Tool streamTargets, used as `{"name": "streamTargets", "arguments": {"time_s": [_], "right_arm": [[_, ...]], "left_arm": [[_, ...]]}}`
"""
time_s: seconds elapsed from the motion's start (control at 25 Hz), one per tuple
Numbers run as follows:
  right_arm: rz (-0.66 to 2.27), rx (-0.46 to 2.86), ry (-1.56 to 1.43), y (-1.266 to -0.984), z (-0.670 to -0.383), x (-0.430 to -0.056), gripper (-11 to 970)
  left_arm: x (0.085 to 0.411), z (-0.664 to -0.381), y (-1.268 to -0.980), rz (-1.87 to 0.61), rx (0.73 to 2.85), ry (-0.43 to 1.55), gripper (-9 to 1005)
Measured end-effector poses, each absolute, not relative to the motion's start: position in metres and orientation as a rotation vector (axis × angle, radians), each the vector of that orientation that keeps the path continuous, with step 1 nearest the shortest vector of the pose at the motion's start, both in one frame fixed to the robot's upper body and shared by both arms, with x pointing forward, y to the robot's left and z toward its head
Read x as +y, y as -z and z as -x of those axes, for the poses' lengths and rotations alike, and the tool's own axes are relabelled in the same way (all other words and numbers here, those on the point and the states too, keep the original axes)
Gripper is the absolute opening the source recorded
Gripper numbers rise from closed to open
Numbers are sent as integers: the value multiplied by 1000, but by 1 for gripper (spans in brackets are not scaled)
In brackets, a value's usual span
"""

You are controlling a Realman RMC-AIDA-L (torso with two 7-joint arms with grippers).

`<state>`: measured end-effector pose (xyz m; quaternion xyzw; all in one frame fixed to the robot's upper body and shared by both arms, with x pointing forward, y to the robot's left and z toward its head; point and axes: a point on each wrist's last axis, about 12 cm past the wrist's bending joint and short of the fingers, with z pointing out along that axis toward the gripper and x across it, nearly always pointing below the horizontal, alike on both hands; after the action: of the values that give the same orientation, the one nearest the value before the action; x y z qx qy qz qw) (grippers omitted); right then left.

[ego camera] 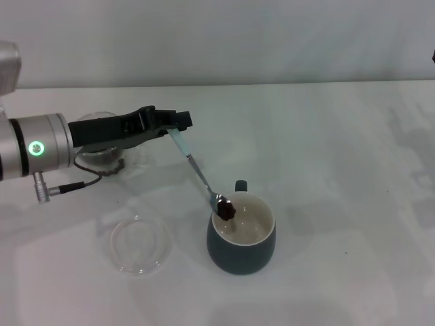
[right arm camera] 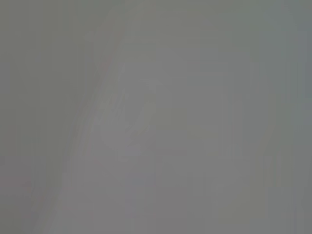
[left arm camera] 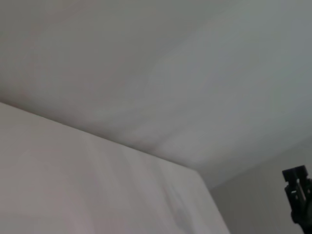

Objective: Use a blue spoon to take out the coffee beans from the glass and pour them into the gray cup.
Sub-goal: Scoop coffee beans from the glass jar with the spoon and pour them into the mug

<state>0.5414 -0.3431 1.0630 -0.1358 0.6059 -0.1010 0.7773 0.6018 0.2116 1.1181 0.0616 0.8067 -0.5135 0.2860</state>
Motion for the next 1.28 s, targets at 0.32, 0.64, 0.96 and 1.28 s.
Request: {"name": "streamTargets", "arguments": {"time_s": [0.32, 0.64, 0.96, 1.28], "right_arm": [[285, 1318, 195, -1062, -541, -342, 575], [285, 1310, 184, -1064, -543, -339, 575], [270, 1320, 165, -1062, -542, -339, 575], [261, 1325, 155, -1061, -542, -340, 575]], "left_arm": [[209, -609, -1129, -281, 2148, 1292, 133], [190, -621, -1148, -463, 2130, 1206, 133], [176, -629, -1157, -599, 2152, 1114, 132], [167, -635, -1172, -675, 2120, 1066, 132]]}}
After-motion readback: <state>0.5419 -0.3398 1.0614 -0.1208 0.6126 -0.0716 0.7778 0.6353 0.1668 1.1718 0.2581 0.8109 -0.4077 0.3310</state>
